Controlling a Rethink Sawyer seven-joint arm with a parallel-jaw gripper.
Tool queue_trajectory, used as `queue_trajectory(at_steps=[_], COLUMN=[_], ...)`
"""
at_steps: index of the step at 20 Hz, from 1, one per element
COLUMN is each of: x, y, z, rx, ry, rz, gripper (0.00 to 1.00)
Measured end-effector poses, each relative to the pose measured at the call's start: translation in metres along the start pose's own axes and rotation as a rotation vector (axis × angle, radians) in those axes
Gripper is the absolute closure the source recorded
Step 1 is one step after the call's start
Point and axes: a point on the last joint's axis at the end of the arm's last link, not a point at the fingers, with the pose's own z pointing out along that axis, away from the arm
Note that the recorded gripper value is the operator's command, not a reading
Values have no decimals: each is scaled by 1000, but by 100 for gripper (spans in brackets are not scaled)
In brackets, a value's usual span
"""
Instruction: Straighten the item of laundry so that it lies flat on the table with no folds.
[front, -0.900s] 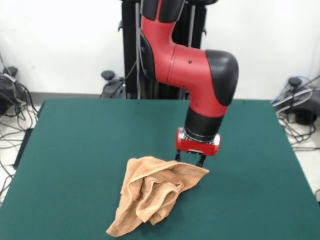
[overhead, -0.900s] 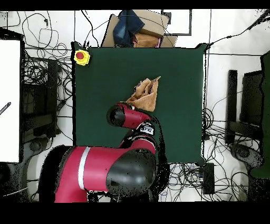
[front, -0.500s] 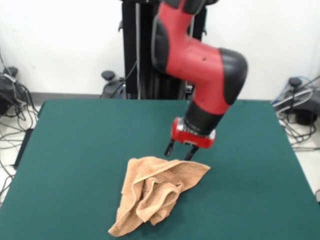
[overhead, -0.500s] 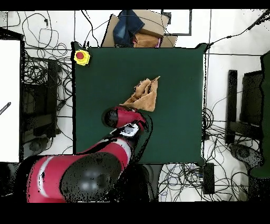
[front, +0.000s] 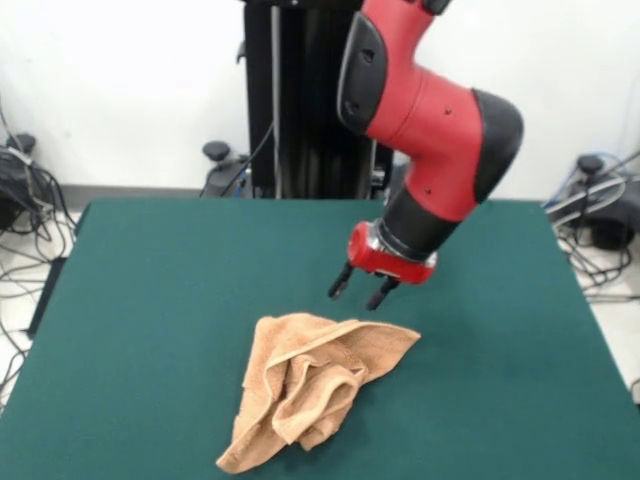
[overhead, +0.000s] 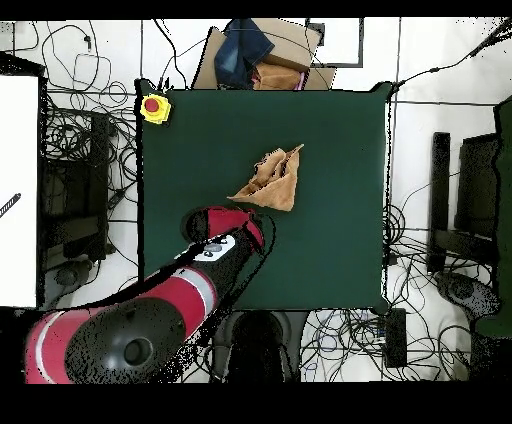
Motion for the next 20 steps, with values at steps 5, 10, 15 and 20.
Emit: queue_trajectory(at_steps=[5, 10, 15, 20], x=[2, 6, 5, -8], y=[-15, -31, -35, -28], z=[14, 27, 20, -10], rx=[36, 81, 101, 81], ry=[11, 22, 32, 50], rz=[-6, -15, -14, -1], gripper=[0, 0, 0, 0])
